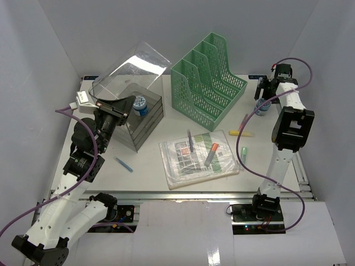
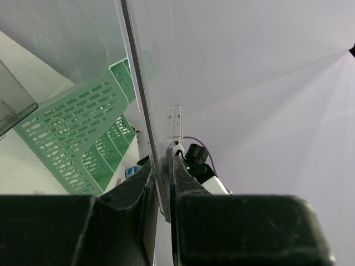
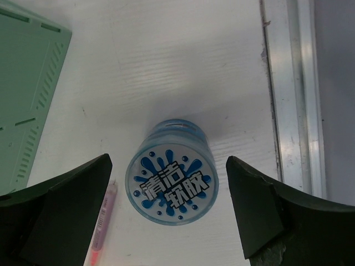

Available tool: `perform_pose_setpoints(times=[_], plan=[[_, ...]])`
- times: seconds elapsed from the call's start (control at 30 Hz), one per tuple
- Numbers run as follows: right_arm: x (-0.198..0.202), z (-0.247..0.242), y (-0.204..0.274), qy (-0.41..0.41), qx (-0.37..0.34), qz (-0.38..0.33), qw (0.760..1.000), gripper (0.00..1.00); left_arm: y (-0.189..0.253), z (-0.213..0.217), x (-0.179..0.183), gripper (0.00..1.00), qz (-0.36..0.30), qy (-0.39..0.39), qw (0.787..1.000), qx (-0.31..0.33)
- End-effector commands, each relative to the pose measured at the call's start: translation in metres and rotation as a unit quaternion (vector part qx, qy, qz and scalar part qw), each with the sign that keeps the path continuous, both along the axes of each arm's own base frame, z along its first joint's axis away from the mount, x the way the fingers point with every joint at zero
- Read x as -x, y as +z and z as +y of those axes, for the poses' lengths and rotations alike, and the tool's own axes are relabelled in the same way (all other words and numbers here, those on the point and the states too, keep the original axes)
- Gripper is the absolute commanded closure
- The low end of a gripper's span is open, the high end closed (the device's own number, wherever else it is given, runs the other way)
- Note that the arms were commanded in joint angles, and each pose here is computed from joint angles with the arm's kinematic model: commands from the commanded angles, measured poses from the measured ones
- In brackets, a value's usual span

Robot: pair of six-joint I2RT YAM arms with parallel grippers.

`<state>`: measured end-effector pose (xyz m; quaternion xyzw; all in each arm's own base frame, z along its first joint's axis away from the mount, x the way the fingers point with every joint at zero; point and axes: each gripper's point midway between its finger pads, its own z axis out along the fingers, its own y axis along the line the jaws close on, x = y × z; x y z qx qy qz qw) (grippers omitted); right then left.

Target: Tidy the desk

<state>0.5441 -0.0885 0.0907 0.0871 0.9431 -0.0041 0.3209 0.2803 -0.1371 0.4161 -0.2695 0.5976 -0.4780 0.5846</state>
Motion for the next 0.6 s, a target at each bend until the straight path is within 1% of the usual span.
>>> perform_pose_setpoints(times=[0.0,0.1,0.13,0.17,0.2,0.27,0.33,0.4,0.57], plan=[[-0.002,0.016,-0.001,0.023,-0.020,0.005,1.000,0.10,0.019,0.004,0.009,0.91,-0.035,-0.002,0.999,0.015],[0.002,0.016,-0.012,0.022,-0.021,0.018,0.999,0.09,0.018,0.004,0.009,0.91,-0.033,-0.001,0.999,0.014],[0.005,0.016,-0.015,0.022,-0.020,0.023,0.999,0.07,0.018,0.004,0.008,0.91,-0.033,-0.001,0.999,0.014],[0.006,0.015,-0.017,0.021,-0.019,0.025,0.999,0.03,0.018,0.004,0.008,0.91,-0.033,-0.001,0.999,0.014],[0.007,0.015,-0.019,0.022,-0.018,0.028,0.999,0.05,0.017,0.004,0.008,0.91,-0.033,-0.001,0.999,0.014],[0.009,0.015,-0.022,0.024,-0.017,0.033,0.999,0.16,0.016,0.003,0.007,0.91,-0.032,-0.001,0.999,0.012],[0.011,0.016,-0.022,0.025,-0.016,0.034,0.999,0.31,0.014,0.002,0.007,0.91,-0.032,-0.003,0.999,0.013],[0.013,0.015,-0.022,0.025,-0.017,0.034,0.999,0.42,0.013,0.001,0.006,0.91,-0.031,-0.006,0.999,0.013],[0.015,0.014,-0.018,0.033,-0.007,0.033,0.999,0.61,0.013,0.001,0.008,0.91,-0.032,-0.007,0.999,0.014]])
